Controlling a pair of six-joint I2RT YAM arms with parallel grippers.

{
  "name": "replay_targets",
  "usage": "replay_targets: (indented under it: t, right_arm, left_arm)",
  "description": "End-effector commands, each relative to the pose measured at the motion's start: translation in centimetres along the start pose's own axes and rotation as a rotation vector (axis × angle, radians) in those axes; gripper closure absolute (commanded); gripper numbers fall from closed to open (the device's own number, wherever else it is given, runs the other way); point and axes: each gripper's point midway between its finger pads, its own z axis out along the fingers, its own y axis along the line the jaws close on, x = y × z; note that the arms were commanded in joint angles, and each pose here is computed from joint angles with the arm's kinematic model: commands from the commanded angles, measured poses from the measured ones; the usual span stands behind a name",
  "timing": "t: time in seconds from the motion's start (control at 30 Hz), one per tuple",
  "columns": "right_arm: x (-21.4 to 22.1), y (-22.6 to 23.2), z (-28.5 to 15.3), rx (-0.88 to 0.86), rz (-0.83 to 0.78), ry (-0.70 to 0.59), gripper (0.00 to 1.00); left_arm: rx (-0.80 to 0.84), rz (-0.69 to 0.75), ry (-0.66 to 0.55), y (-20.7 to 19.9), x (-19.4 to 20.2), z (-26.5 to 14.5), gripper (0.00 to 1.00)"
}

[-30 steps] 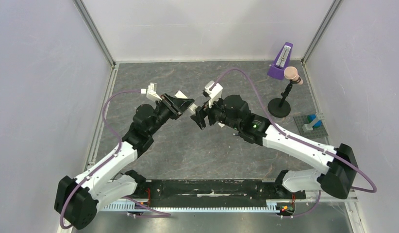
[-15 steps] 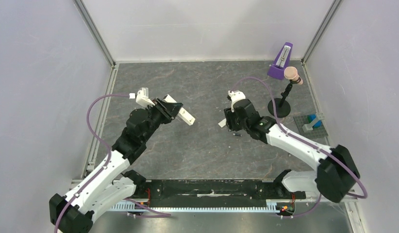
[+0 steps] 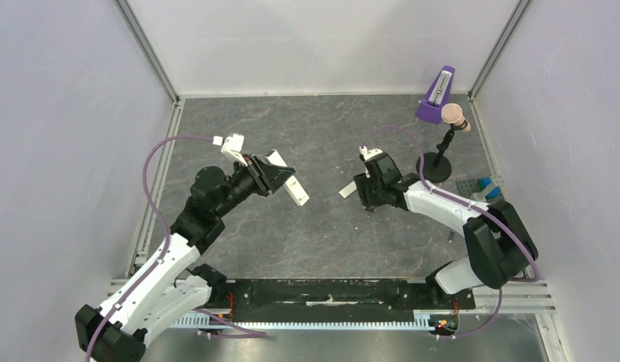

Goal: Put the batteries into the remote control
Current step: Pick up the battery from the center of the board.

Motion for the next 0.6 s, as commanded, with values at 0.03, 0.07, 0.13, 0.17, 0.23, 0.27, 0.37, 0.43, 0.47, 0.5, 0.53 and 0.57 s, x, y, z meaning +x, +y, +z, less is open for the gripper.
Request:
replay_targets:
  t: [0.03,0.07,0.13,0.17,0.23,0.27,0.37,0.43,0.47,0.5,0.53,0.57]
  right_arm:
    - [-1.3,0.5,-0.1,-0.038,-0.024,-0.012,0.34]
    - [-1.4,0.5,-0.1,-0.041,-0.037,-0.014,0.34]
    - [-1.3,0.6,-0.2,-0.052,-0.061,-0.014,0.34]
    - [-1.2,0.6,-0.1,-0.060,-0.074,-0.010,0.34]
    - [-1.0,0.7,0.0,-0.070,-0.097,-0.004,0.34]
    - [-0.8,0.8,0.1,-0.077,-0.106,0.004,0.35]
    - [-0.8,0.5,0.3,-0.060,-0.134,0.027,0.43]
    - [-1.0,0.6,0.4,-0.062,-0.160,0.040,0.47]
    - [-1.2,0.6,0.3,-0.061,-0.172,0.038,0.48]
    - [-1.3,0.5,0.3,-0.057,-0.182,0.039,0.49]
    - [-1.1,0.5,0.3,-0.055,-0.199,0.044,0.48]
    - [-0.9,0.5,0.3,-0.060,-0.216,0.052,0.47]
  left_arm:
    - [0.327,0.158,0.163,-6.1,0.9,-0.3,0.98]
    - [0.346,0.162,0.191,-6.3,1.3,-0.3,0.98]
    - [0.378,0.177,0.227,-6.5,1.8,-0.2,0.98]
    - [0.375,0.183,0.232,-6.4,1.9,-0.1,0.98]
    - [0.365,0.205,0.226,-6.1,1.9,0.0,0.98]
    - [0.351,0.213,0.221,-5.8,1.8,0.0,0.98]
    - [0.281,0.247,0.189,-4.6,1.4,0.3,0.98]
    - [0.250,0.266,0.177,-4.0,1.2,0.3,0.98]
    - [0.243,0.275,0.171,-3.9,1.0,0.3,0.98]
    - [0.235,0.284,0.168,-3.8,0.9,0.3,0.98]
    - [0.230,0.292,0.168,-3.6,0.9,0.4,0.98]
    - [0.228,0.298,0.167,-3.7,0.8,0.4,0.98]
